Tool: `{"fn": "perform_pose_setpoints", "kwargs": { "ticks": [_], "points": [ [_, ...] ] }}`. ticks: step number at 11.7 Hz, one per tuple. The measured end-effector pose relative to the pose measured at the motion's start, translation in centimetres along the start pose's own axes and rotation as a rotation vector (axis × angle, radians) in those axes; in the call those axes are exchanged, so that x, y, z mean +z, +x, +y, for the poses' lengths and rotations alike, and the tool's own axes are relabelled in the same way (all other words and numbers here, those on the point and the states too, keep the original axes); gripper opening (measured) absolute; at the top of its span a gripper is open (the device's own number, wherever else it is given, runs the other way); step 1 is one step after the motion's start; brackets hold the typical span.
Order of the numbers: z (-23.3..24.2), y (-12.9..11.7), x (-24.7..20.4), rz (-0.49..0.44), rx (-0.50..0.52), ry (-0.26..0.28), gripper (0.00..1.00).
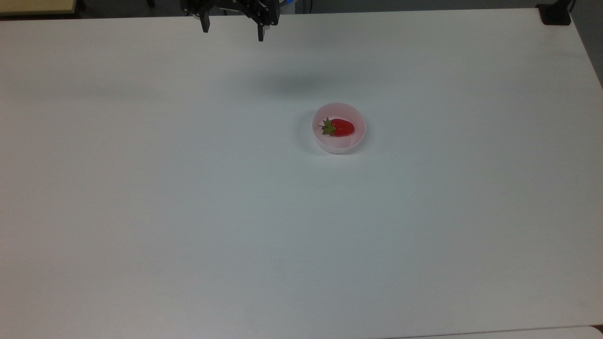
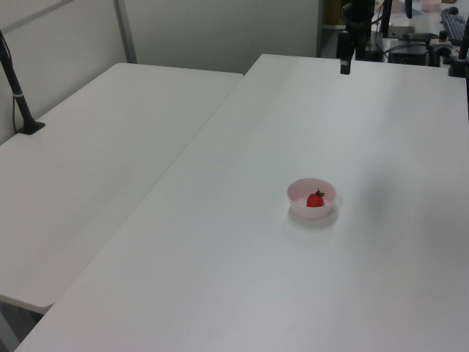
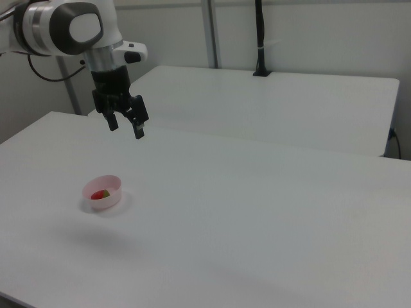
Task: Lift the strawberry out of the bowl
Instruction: 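Move the open gripper toward the pink bowl with the strawberry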
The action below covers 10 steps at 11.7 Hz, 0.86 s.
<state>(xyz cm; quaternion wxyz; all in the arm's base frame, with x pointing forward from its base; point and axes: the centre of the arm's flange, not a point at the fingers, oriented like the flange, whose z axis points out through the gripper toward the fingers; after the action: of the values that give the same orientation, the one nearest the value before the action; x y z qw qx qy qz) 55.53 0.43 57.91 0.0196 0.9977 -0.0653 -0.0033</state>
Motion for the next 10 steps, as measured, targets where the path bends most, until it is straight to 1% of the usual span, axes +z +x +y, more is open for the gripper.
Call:
{"fn": "perform_pose_setpoints", "kwargs": {
  "ticks": [4,10],
  "points": [
    [-0.46,0.3,0.98,-0.018,-0.012,-0.002,1.0],
    [-0.94,0.34,1.11,-0.02,-0.022,-0.003,1.0]
  ]
}}
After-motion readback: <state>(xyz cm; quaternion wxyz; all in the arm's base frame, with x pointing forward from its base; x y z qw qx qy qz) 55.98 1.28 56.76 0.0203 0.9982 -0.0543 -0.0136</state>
